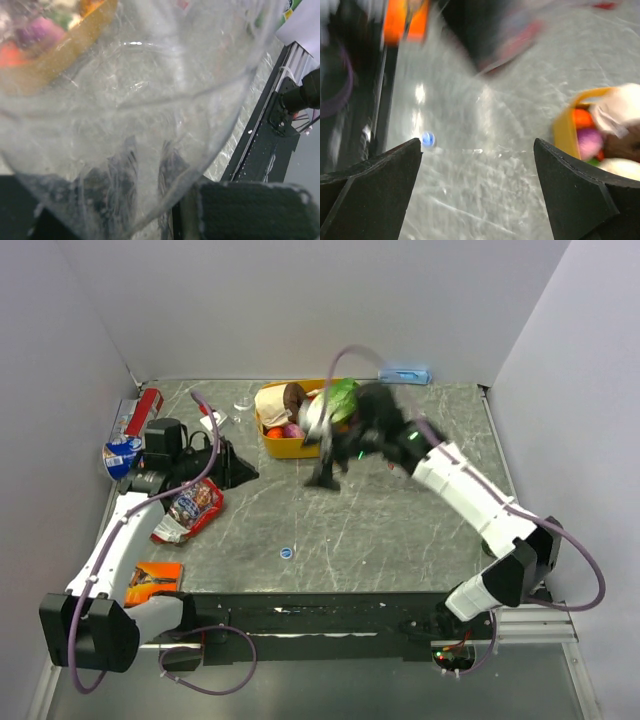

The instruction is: Screw on the bottle caps

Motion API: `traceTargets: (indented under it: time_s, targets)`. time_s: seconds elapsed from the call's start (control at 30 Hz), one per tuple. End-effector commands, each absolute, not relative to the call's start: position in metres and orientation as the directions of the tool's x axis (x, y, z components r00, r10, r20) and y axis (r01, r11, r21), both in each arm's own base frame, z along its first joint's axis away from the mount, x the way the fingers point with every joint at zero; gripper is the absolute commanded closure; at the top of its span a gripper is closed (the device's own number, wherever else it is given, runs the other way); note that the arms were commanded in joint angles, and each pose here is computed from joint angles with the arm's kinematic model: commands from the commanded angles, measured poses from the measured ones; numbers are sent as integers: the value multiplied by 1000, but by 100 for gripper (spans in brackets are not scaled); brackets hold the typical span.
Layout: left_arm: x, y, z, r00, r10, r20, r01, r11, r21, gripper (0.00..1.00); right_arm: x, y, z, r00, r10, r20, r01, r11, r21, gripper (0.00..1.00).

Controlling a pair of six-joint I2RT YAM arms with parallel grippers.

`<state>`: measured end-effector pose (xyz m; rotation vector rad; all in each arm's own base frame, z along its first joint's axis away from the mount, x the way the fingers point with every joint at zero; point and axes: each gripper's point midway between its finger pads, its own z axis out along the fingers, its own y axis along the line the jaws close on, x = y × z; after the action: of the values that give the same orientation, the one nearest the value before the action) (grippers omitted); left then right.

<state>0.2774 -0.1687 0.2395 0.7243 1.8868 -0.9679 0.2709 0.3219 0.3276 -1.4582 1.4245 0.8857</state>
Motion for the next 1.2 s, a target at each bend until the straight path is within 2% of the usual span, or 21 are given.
traceTargets:
  time_s: [0.0, 0.07, 0.2, 0.43, 0.83, 1.17]
  targets:
    - [282, -162, 270, -359, 96, -928, 793, 556, -249, 99, 224, 335, 232, 506, -482, -715, -862, -317, -396, 6]
    - [285, -159, 271, -342, 102, -934, 786, 575, -225, 99, 217, 339, 196, 573, -495, -653, -815, -425, -394, 12]
    - [290, -151, 277, -313, 93, -945, 766, 613, -193, 98, 204, 355, 155, 611, -509, -607, -769, -564, -300, 30]
    - [274, -152, 292, -283, 79, -956, 780, 599, -182, 99, 189, 380, 96, 734, -436, -521, -633, -717, -292, 31]
    - [249, -152, 282, -300, 68, -952, 792, 573, -209, 98, 185, 394, 54, 733, -452, -509, -608, -770, -193, 32]
    - [259, -148, 283, -289, 39, -957, 767, 607, -207, 99, 180, 386, 37, 731, -468, -497, -604, -783, -151, 47]
